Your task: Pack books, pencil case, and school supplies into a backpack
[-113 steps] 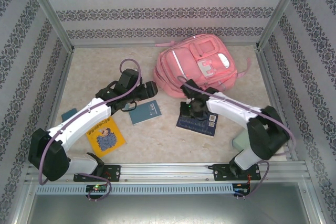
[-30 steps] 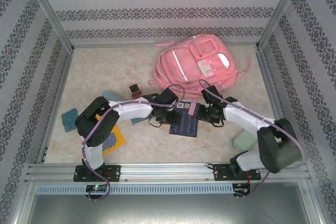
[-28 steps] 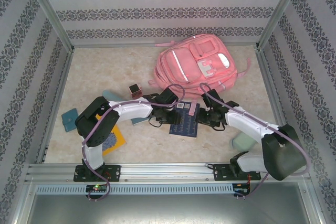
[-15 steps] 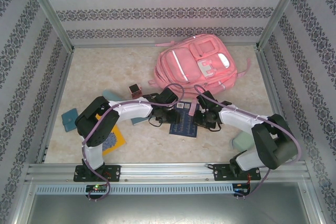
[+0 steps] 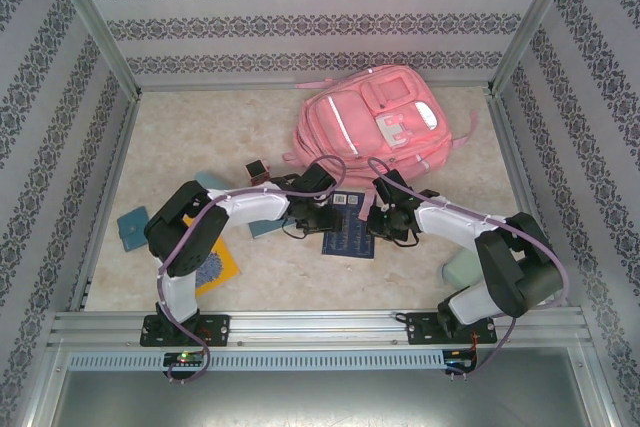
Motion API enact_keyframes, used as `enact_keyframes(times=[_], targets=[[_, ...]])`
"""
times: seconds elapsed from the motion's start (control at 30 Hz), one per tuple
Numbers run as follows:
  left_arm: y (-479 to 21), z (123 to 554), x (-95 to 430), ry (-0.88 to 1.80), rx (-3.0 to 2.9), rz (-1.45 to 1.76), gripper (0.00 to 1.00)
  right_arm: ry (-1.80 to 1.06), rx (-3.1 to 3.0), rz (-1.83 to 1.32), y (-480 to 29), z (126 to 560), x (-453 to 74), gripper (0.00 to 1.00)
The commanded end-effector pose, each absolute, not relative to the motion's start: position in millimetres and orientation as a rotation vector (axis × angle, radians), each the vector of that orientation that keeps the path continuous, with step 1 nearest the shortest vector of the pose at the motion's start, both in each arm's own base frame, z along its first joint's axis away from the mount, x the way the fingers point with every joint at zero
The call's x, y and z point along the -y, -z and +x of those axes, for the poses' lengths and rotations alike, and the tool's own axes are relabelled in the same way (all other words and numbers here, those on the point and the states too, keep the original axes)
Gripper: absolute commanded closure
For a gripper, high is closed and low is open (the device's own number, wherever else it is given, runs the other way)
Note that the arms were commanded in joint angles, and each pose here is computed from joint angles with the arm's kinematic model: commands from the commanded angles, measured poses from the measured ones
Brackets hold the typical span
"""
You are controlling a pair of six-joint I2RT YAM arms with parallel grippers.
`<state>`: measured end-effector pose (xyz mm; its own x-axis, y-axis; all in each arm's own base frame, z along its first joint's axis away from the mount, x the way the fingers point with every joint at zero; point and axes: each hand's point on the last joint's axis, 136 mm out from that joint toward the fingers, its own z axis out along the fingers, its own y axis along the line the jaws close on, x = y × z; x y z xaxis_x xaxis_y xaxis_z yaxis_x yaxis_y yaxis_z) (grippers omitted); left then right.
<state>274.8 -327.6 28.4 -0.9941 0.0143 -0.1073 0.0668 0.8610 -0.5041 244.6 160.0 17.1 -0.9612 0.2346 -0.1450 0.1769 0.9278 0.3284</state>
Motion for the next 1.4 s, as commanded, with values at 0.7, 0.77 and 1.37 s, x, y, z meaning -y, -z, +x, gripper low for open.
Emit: enact_keyframes(times=[0.7,0.77,1.37], targets=[[-92.8,297.1,381.1,1.540,-2.601,0.001,0.65,-0.476,-2.922,0.324,-12.4,237.5,-156.9,0.85],[-84.1,296.2,377.0,1.483,-2.644,-0.007,0.69,-0.476,-2.920,0.326,-13.5,238.1,-156.2,0.84],[-112.2,287.9,334.0,1.261,-2.639,0.020,1.00,-0.360,-2.637,0.037,-123.2,295.8,-142.5,0.58]])
